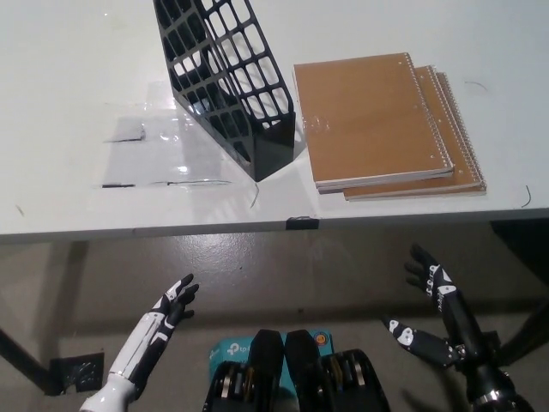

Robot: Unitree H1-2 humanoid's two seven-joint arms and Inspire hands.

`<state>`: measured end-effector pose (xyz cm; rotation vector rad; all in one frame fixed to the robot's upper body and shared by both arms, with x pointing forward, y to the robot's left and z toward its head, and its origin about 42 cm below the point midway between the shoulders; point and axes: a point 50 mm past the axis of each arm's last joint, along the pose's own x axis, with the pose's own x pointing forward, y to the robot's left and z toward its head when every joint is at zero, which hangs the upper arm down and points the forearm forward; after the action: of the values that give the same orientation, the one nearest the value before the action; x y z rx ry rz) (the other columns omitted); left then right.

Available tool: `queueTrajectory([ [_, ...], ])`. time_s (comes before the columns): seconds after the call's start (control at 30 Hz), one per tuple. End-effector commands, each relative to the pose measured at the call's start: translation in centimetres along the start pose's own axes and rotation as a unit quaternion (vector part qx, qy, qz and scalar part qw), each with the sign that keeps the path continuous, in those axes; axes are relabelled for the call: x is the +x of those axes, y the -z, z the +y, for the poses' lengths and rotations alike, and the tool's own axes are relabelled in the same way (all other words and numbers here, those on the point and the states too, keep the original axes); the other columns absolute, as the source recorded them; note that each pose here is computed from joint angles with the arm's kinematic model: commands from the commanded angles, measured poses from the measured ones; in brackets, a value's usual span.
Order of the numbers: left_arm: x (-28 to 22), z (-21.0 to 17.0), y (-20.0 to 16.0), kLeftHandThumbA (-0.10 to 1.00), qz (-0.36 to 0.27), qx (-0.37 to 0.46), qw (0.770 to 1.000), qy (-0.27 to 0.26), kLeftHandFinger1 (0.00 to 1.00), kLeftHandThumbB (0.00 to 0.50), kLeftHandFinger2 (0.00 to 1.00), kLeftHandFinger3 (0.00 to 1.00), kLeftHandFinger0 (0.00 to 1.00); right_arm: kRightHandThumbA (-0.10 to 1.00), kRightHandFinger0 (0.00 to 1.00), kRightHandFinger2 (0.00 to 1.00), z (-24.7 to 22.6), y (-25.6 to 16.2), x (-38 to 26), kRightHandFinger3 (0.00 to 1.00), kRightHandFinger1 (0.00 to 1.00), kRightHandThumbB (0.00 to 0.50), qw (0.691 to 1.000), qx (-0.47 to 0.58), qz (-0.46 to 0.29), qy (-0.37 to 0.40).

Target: Use the right hand to pick up a book from the book holder on the left side and put it on another book on the right side

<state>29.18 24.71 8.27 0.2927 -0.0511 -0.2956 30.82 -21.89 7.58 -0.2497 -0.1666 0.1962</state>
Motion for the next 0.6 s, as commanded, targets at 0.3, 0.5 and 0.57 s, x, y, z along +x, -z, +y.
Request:
queueTrajectory([
  [0.3,0.31,0.59,-0.92,1.0,-0.024,0.0,1.0,-0.012,1.0,0.226,1.0,1.0,0.95,0.71,0.8,1.0,-0.03,-1.3,1.2,1.0,0.87,0.254,0.999,-0.025,-0.043,-0.018],
  [0.5,0.24,0.54,-0.87,0.99,-0.03,-0.001,0.999,-0.019,1.0,0.203,1.0,1.0,0.93,0.69,0.78,1.0,0.15,-1.29,1.42,1.0,0.84,0.251,0.998,-0.033,-0.044,-0.03],
  [0.57,0.14,0.43,-0.79,0.98,-0.03,-0.005,0.999,-0.021,1.0,0.202,1.0,1.0,0.93,0.7,0.78,1.0,0.15,-1.31,1.45,1.0,0.84,0.257,0.998,-0.035,-0.042,-0.033],
])
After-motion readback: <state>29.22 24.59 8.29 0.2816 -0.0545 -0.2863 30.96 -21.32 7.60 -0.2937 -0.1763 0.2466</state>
